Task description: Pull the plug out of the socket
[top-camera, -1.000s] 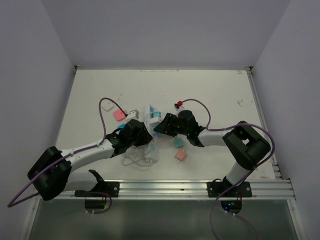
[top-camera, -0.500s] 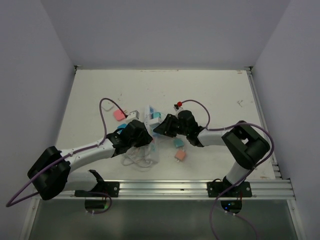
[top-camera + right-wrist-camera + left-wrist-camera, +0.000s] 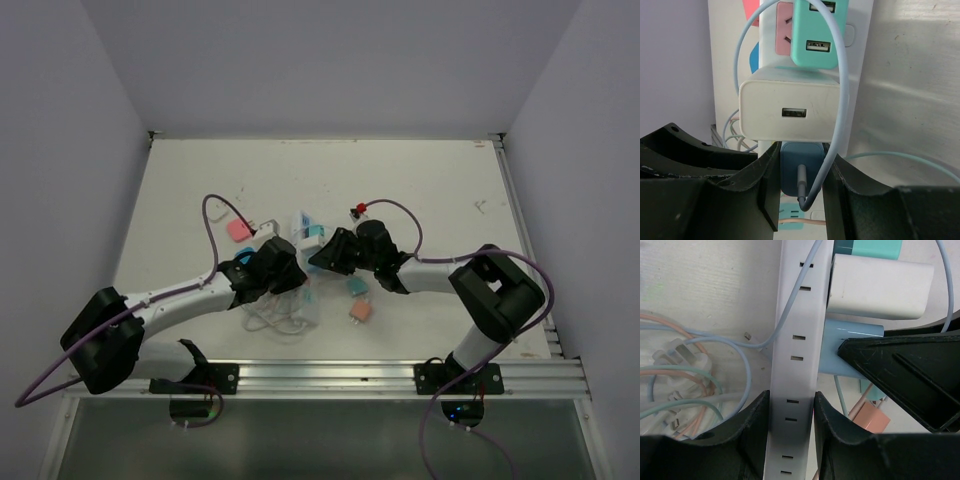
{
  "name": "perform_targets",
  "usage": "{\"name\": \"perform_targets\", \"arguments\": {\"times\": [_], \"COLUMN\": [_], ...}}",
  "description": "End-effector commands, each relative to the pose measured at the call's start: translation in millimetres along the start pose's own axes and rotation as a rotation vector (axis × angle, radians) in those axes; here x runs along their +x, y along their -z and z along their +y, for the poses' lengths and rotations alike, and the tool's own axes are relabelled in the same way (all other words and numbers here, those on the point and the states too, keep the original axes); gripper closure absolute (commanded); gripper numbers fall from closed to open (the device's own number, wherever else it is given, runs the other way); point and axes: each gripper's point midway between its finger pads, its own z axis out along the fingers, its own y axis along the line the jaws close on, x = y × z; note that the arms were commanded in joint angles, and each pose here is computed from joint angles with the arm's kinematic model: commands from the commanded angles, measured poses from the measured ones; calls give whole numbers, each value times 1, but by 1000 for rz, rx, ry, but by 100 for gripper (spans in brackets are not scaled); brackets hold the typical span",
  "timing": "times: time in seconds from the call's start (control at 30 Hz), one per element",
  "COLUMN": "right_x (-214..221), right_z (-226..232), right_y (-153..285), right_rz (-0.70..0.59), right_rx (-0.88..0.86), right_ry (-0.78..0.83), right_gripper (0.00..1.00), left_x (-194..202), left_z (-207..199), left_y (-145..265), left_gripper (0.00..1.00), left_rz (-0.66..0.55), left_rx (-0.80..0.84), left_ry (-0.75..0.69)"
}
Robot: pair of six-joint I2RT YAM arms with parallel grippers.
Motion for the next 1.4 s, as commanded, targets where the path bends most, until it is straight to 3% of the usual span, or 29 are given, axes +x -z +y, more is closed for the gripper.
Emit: {"name": "perform_targets", "arguments": {"times": [0.0, 0.47, 0.7, 0.93, 1.07, 1.27, 1.37], "right_x": [-21, -20, -42, -73, -65, -51, -36], "right_z": [33, 18, -32, -51, -72, -72, -84], "right_y": [17, 24, 51, 91, 107, 123, 128], "right_rz": [-59, -59, -117, -196, -160, -157, -105], "right_rx": [-96, -58, 195, 333, 426, 385, 415], "right_ry": [29, 40, 88, 198, 202, 233, 233], "right_gripper": [100, 100, 100, 100, 100, 100, 90], "left_x": [-16, -12, -20, -20, -21, -22, -21], "left_z": [86, 92, 57, 54, 52, 51, 48], "left_y": [-5, -8, -6, -2, -1, -3, -4], "left_gripper": [100, 100, 100, 100, 100, 100, 100], "left_rz": [-119, -106, -100, -101, -105, -114, -115], "left_rx": [-361, -396, -217, -197, -182, -178, -157], "left_ry": [-46, -56, -115, -122, -120, -97, -93]}}
